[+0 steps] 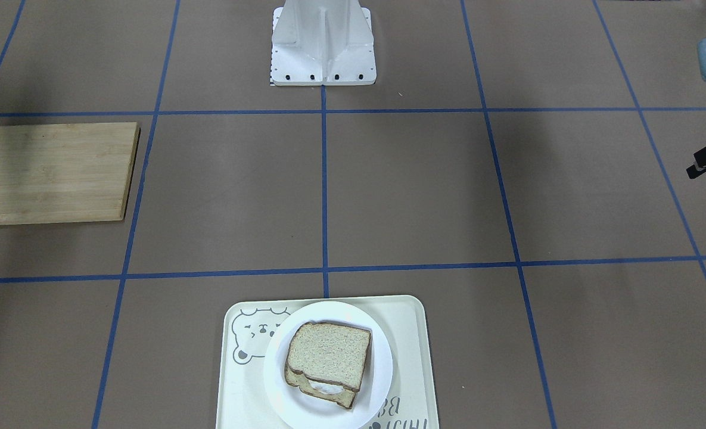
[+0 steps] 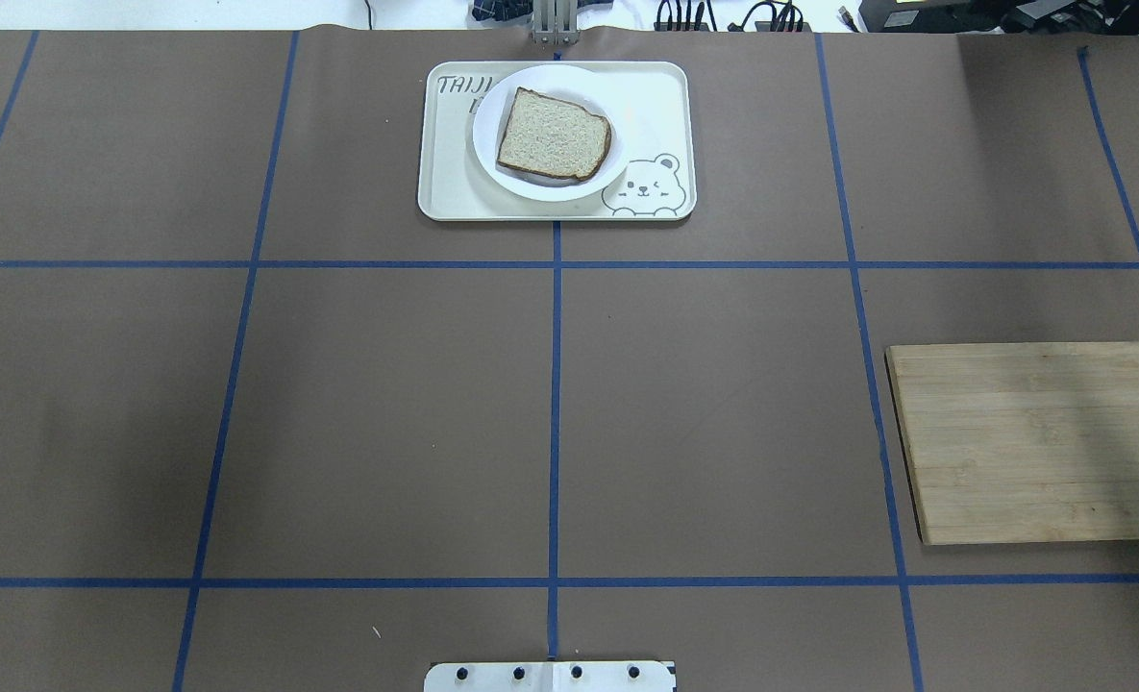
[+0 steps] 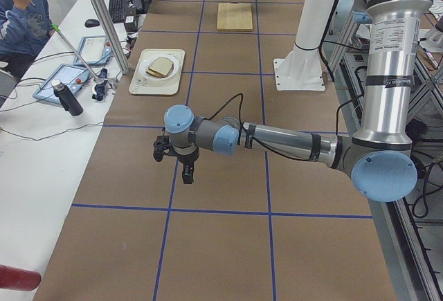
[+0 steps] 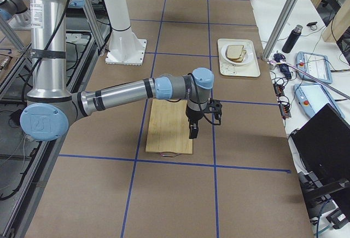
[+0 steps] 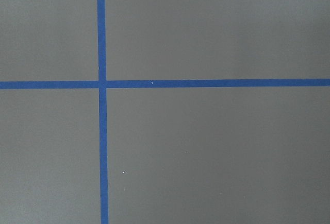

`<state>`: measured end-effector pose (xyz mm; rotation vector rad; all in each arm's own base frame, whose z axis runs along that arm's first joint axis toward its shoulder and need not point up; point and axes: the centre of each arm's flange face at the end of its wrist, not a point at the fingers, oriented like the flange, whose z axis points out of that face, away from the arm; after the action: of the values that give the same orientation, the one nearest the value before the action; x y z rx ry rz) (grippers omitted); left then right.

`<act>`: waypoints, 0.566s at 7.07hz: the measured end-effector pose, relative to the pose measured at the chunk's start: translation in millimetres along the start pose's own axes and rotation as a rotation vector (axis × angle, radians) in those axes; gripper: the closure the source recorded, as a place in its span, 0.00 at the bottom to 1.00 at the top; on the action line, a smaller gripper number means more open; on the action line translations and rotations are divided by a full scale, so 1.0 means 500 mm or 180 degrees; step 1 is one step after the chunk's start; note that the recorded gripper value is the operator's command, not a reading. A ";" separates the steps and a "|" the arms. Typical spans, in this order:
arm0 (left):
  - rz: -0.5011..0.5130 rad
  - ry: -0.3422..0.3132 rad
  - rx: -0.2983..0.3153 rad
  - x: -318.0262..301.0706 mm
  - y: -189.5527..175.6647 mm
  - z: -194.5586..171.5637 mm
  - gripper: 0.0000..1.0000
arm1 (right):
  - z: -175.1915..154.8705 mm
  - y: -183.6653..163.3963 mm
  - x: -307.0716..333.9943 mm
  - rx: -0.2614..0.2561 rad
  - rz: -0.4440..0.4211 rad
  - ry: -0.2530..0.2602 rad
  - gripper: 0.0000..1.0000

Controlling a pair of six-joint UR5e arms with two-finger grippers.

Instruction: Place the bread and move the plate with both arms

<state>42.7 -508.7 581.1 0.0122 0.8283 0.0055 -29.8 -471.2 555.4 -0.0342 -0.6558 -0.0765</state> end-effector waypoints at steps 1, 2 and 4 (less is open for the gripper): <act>0.0001 0.0000 -0.0003 -0.001 0.000 0.001 0.02 | 0.000 0.001 -0.002 -0.0004 -0.0001 -0.0030 0.00; 0.0004 0.0000 -0.0007 -0.002 0.000 0.002 0.02 | -0.003 0.003 -0.005 -0.0003 -0.0005 -0.0061 0.00; -0.0005 -0.0003 -0.0019 -0.005 -0.003 0.007 0.02 | -0.003 0.002 -0.008 -0.0004 -0.0005 -0.0080 0.00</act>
<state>43.6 -510.3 585.3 0.0059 0.8273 0.0065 -31.9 -470.2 551.6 -0.0360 -0.6810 -0.0780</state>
